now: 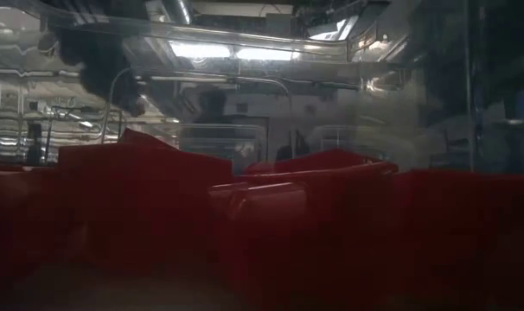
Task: Sort blocks
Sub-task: Put the red game piece into the bottom transparent bin
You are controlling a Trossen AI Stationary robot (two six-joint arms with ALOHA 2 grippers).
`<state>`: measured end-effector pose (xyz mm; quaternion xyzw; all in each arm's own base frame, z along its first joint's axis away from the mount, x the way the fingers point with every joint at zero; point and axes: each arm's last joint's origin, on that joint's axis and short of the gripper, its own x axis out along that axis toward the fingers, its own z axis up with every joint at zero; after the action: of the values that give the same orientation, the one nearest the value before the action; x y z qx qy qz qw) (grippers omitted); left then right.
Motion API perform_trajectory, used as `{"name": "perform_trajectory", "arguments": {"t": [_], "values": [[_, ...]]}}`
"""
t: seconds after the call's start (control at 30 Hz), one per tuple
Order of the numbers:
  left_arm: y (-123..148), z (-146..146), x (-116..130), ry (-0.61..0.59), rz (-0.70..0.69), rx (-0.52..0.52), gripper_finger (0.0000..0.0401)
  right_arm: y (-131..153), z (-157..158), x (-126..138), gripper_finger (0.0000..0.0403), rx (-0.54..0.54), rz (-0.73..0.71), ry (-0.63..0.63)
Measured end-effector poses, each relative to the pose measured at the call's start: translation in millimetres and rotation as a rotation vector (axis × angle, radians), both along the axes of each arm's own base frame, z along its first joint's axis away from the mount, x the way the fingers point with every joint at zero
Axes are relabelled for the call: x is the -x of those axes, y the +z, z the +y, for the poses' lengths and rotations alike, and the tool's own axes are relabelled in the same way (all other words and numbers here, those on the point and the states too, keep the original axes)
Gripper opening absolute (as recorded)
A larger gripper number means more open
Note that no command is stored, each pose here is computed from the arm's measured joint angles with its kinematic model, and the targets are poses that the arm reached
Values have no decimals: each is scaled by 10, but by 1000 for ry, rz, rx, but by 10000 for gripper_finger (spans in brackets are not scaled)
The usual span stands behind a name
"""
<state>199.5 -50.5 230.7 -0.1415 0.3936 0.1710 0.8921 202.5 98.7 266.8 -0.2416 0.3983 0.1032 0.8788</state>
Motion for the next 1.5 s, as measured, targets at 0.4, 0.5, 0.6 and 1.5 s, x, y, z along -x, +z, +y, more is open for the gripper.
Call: {"name": "perform_trajectory", "arguments": {"t": [0.4,0.5,0.6,1.5], "values": [[-211,-293,110,-56,193,90,288,-692,-283,329,351,-78,-193,-89],[-236,-343,112,-59,200,93,288,-731,-284,332,351,-72,-176,-93],[-269,-369,96,-44,206,101,288,-745,-281,325,351,-71,-171,-94],[-503,-475,329,-145,394,28,288,-938,-246,233,351,54,-84,-64]]}}
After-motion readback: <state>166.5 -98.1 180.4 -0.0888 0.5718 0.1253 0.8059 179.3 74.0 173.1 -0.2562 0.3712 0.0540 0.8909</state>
